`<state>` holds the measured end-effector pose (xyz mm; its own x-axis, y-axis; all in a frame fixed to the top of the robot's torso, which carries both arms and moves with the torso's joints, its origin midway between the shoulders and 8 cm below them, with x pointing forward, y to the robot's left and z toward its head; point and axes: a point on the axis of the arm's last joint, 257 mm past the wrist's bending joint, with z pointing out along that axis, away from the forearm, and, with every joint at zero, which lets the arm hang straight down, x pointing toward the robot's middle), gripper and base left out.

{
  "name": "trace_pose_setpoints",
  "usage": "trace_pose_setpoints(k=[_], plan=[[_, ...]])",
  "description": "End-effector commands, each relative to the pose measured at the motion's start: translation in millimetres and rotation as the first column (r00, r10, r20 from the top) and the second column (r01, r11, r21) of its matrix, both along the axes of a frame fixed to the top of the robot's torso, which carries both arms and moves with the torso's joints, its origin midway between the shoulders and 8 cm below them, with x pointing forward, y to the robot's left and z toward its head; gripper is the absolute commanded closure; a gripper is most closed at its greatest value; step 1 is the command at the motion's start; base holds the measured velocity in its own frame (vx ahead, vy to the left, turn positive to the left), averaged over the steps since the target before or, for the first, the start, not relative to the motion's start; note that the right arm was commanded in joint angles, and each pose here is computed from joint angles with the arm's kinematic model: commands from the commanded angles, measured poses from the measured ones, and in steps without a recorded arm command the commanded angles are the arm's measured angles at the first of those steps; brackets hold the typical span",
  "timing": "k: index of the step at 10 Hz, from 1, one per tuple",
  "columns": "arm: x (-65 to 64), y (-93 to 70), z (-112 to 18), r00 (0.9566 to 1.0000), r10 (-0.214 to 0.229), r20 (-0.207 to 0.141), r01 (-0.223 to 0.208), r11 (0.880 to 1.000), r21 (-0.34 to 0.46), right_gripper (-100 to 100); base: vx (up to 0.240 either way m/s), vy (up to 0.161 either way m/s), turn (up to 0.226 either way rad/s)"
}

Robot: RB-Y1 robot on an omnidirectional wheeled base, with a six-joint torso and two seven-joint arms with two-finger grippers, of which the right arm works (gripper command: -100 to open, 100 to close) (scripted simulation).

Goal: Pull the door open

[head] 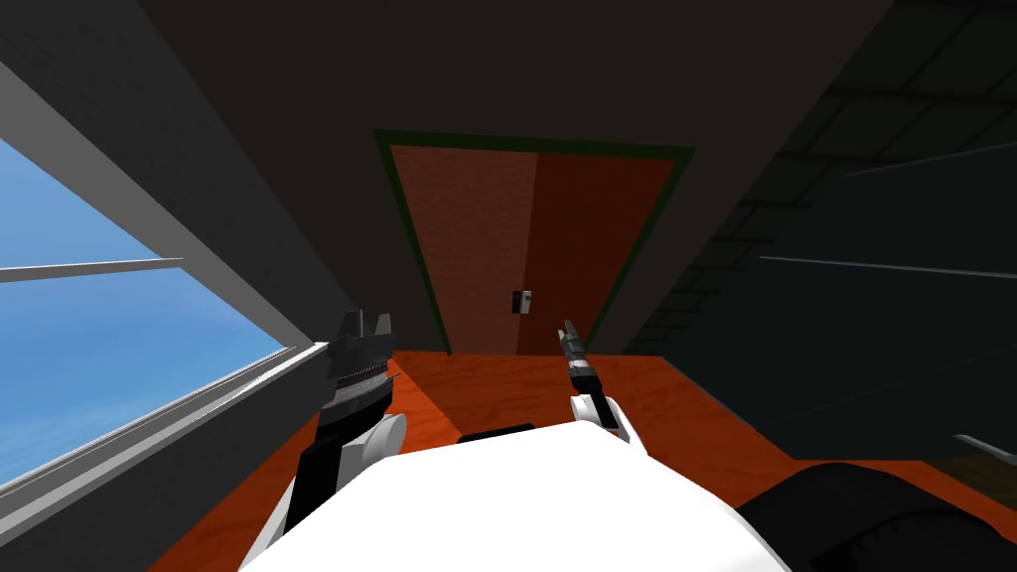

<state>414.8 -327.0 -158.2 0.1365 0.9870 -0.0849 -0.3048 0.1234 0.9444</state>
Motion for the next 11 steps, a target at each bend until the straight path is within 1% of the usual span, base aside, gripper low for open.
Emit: trace_pose_setpoints(k=[1, 2, 3, 5, 8, 11], plan=[[3.1, -2.6, -11.7, 0.9997, 0.001, -0.025, -0.001, 1.000, 0.009, -100, 0.112, 0.029, 0.013], [4.9, -5.4, -22.7, 0.9987, 0.001, -0.050, -0.001, 1.000, 0.017, -100, 0.105, 0.025, 0.017], [5.8, -6.8, -28.2, 0.9980, 0.002, -0.063, 0.000, 1.000, 0.022, -100, 0.123, 0.038, 0.020], [8.5, -12.5, -49.5, 0.9938, 0.002, -0.111, 0.003, 0.999, 0.039, -100, 0.184, 0.049, 0.020], [10.6, -20.5, -78.8, 0.9843, 0.000, -0.177, 0.011, 0.998, 0.065, -100, 0.209, 0.015, 0.023], [11.2, -27.4, -103.7, 0.9729, -0.002, -0.231, 0.023, 0.996, 0.089, -100, 0.187, 0.024, 0.019]])
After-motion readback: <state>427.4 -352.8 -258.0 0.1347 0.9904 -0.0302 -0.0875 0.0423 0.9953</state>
